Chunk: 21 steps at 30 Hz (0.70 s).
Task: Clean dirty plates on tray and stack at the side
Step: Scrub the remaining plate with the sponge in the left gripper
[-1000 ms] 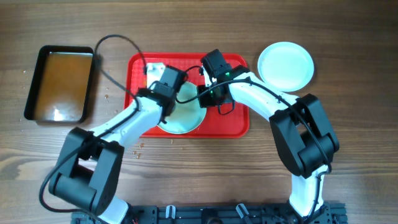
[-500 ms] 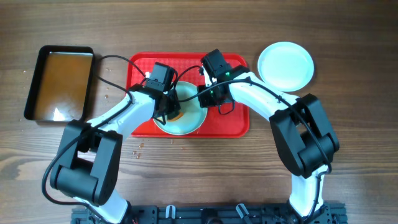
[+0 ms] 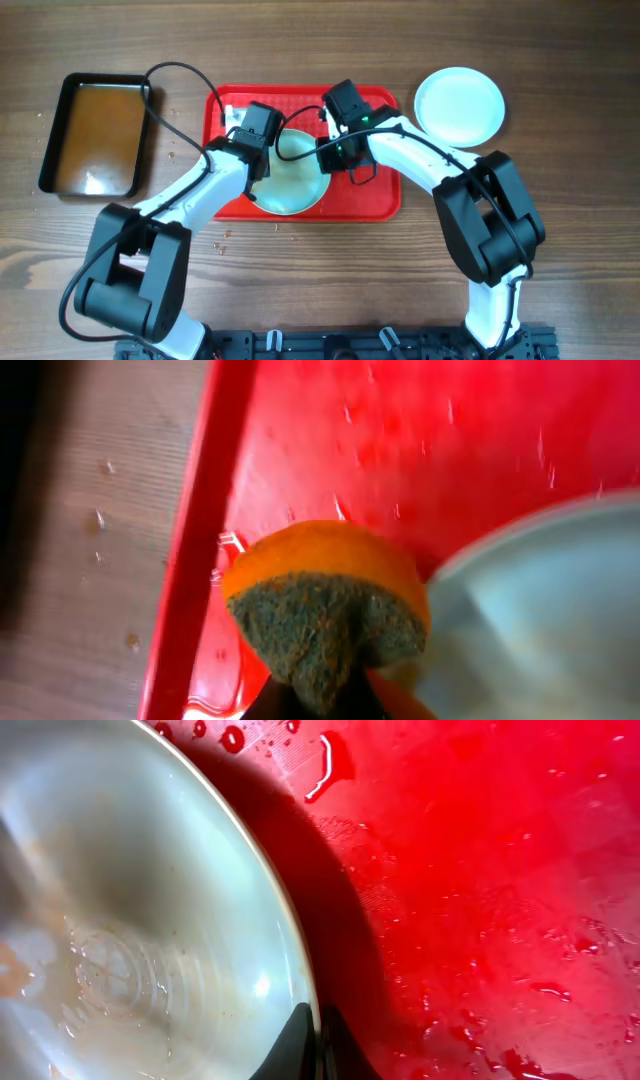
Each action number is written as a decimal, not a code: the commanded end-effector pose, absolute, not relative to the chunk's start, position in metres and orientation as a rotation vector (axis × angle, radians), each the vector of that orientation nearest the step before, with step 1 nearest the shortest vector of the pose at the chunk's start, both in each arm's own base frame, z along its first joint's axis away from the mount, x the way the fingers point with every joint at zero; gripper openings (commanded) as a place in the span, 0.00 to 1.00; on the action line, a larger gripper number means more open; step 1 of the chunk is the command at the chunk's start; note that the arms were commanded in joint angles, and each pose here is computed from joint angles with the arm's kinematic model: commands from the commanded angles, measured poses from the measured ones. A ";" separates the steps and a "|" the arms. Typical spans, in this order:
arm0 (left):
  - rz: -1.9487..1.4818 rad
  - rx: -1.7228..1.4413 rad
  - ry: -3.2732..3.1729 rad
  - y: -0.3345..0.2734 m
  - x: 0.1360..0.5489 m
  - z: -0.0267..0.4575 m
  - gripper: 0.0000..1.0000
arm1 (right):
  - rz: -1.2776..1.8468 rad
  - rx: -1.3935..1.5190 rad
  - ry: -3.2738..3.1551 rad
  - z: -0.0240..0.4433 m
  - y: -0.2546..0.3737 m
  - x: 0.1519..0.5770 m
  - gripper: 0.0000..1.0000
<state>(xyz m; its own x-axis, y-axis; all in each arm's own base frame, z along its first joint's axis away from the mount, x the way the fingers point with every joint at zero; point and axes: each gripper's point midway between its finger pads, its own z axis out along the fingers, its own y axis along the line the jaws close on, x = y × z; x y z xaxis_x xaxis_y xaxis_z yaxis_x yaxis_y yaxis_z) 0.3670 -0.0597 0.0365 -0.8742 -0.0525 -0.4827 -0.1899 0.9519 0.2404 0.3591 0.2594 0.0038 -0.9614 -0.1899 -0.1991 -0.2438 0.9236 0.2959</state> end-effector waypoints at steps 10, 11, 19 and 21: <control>-0.515 -0.421 2.674 -0.142 0.368 0.055 0.04 | 0.357 -0.303 2.957 -0.017 0.242 0.360 0.04; -0.478 -0.424 2.712 -0.141 0.363 0.044 0.04 | 0.357 -0.304 2.957 -0.017 0.242 0.360 0.04; 0.067 -0.514 2.755 -0.076 0.351 -0.002 0.04 | 0.357 -0.303 2.958 -0.017 0.242 0.360 0.04; 0.228 -0.527 2.683 -0.055 0.357 0.004 0.04 | 0.356 -0.304 2.957 -0.017 0.241 0.360 0.04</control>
